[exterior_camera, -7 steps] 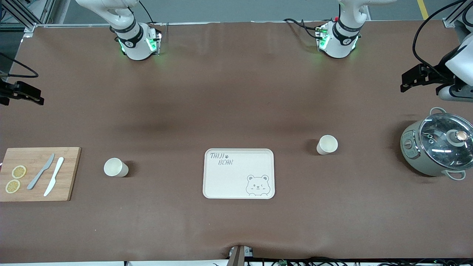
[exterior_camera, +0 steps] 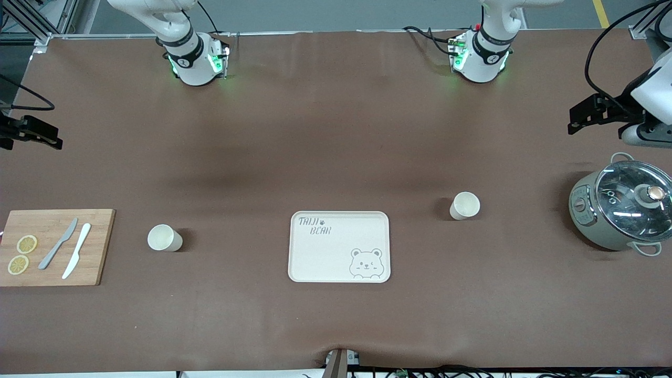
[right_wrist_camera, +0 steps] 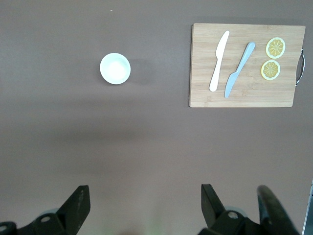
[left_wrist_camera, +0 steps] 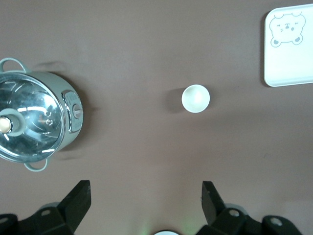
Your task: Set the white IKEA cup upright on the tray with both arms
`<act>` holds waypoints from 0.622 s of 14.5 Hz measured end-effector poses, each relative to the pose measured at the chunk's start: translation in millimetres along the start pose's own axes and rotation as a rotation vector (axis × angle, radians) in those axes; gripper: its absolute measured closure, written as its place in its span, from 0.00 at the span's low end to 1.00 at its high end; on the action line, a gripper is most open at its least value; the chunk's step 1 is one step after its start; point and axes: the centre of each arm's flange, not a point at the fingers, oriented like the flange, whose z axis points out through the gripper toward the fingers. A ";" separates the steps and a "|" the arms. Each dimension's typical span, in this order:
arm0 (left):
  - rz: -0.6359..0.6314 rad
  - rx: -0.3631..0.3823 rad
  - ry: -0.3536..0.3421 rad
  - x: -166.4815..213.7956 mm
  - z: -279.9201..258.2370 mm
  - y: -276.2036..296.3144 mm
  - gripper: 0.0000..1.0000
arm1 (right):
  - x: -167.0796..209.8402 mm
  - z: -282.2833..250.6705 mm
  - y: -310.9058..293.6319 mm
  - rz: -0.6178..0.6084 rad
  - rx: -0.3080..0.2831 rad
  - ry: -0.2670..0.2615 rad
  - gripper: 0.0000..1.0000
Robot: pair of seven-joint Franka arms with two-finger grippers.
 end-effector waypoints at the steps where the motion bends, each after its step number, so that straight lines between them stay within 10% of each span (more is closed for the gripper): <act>1: 0.001 0.000 0.004 3.2 3.1 0.5 0.00 | 0.1 -0.1 0.0 0.000 0.000 0.001 0.00; 9: 0.006 -0.006 0.020 28.3 91.1 2.6 0.00 | 0.6 -0.6 -0.6 -0.001 -0.001 0.005 0.00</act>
